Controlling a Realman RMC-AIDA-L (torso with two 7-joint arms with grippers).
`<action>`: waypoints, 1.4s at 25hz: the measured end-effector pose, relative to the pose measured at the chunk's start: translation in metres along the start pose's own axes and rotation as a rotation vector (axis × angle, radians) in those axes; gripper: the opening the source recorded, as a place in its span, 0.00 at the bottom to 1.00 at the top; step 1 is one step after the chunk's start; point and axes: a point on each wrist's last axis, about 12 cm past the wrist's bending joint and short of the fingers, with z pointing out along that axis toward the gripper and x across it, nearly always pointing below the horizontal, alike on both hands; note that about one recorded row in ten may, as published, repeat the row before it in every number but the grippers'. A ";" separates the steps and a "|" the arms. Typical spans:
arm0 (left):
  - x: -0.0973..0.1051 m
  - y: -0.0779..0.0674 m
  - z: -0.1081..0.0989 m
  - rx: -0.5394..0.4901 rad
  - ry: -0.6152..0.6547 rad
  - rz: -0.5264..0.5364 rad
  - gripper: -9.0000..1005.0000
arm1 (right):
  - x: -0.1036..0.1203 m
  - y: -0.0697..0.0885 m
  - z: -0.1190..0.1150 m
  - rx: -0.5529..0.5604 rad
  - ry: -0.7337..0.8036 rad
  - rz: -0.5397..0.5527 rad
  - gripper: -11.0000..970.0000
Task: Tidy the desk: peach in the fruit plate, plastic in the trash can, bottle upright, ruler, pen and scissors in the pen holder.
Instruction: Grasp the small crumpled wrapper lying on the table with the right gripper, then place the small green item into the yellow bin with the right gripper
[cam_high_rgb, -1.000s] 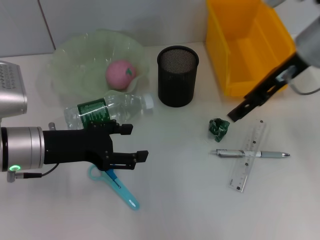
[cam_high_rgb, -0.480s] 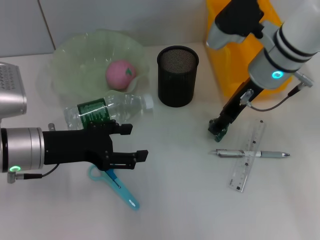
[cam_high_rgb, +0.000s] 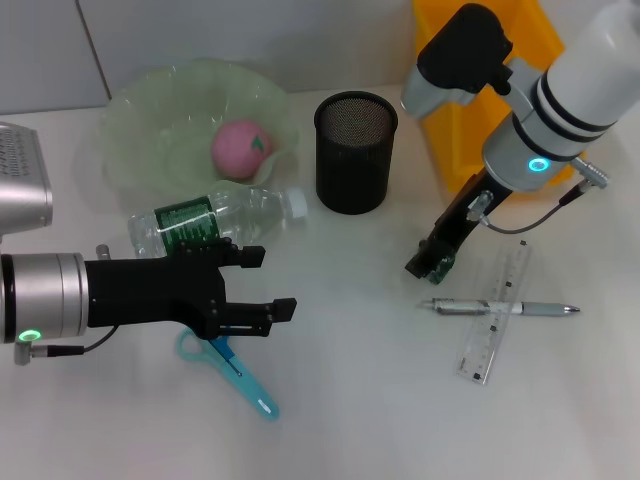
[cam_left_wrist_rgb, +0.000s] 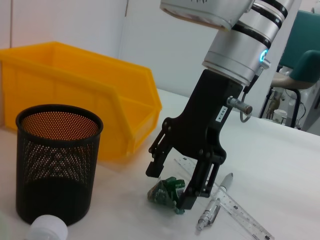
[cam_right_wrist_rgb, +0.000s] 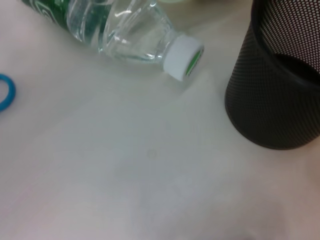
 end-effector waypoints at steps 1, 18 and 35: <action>0.000 0.000 0.000 0.000 0.000 0.002 0.84 | 0.000 0.001 0.002 0.001 0.004 -0.006 0.83; 0.000 0.001 -0.002 -0.004 0.001 0.002 0.84 | 0.002 0.001 0.012 0.011 0.005 0.001 0.83; 0.001 0.002 -0.006 -0.015 -0.012 -0.007 0.84 | 0.002 0.003 -0.004 -0.031 -0.034 0.009 0.48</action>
